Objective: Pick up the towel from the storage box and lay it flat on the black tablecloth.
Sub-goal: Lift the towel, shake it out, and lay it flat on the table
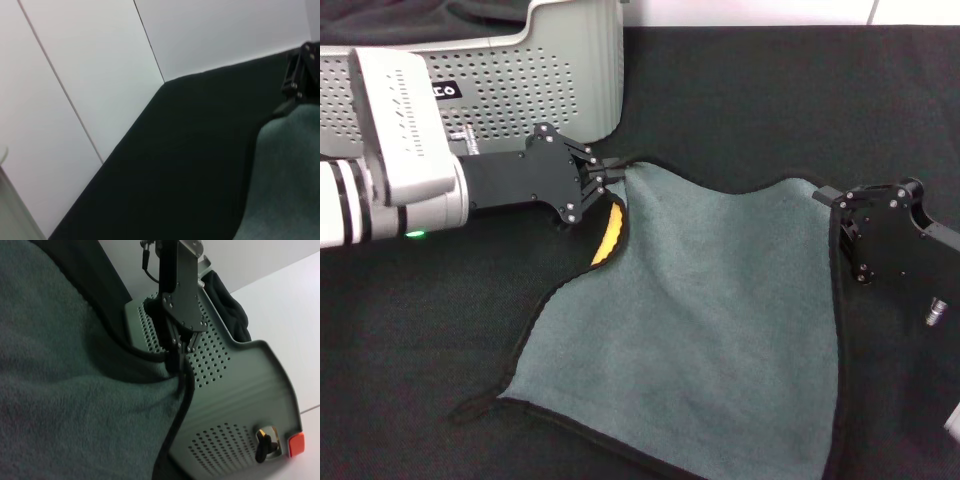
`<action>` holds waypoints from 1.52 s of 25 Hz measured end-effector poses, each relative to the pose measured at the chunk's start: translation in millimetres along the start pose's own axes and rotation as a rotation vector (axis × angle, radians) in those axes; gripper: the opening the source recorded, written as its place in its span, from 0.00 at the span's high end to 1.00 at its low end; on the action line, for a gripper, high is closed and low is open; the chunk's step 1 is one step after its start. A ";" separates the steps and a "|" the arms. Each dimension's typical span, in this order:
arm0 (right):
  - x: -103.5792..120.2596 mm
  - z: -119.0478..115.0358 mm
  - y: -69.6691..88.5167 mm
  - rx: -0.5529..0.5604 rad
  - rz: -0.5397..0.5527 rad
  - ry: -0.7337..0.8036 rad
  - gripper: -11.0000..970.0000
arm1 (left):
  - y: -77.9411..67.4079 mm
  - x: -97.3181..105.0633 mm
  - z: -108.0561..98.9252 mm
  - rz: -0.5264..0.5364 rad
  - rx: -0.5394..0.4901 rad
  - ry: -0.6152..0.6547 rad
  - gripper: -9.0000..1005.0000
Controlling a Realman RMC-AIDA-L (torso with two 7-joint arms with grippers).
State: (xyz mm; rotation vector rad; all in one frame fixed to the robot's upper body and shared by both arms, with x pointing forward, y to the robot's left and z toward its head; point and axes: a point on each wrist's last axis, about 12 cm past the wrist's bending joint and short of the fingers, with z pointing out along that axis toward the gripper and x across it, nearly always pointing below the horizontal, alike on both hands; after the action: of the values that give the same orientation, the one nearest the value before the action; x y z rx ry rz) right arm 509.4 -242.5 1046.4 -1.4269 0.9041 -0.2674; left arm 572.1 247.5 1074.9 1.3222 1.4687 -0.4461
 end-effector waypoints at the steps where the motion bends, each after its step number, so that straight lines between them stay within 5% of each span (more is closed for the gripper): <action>1: 0.3 0.0 0.0 -0.001 0.000 0.002 0.99 | -0.6 0.8 1.5 0.020 -0.007 0.007 0.85; 10: 2.7 0.2 0.9 -0.009 -0.001 0.023 0.99 | -2.8 2.8 10.2 0.149 -0.058 0.032 0.85; 38: 13.9 3.4 9.2 -0.080 -0.007 0.129 0.99 | -9.0 14.0 14.8 0.272 -0.137 0.059 0.85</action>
State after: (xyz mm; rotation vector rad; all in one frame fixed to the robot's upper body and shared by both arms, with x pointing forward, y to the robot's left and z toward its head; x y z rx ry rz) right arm 517.6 -247.5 1032.3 -1.4998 1.0243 -0.3352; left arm 573.1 239.3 1054.2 1.4096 1.3179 -0.1282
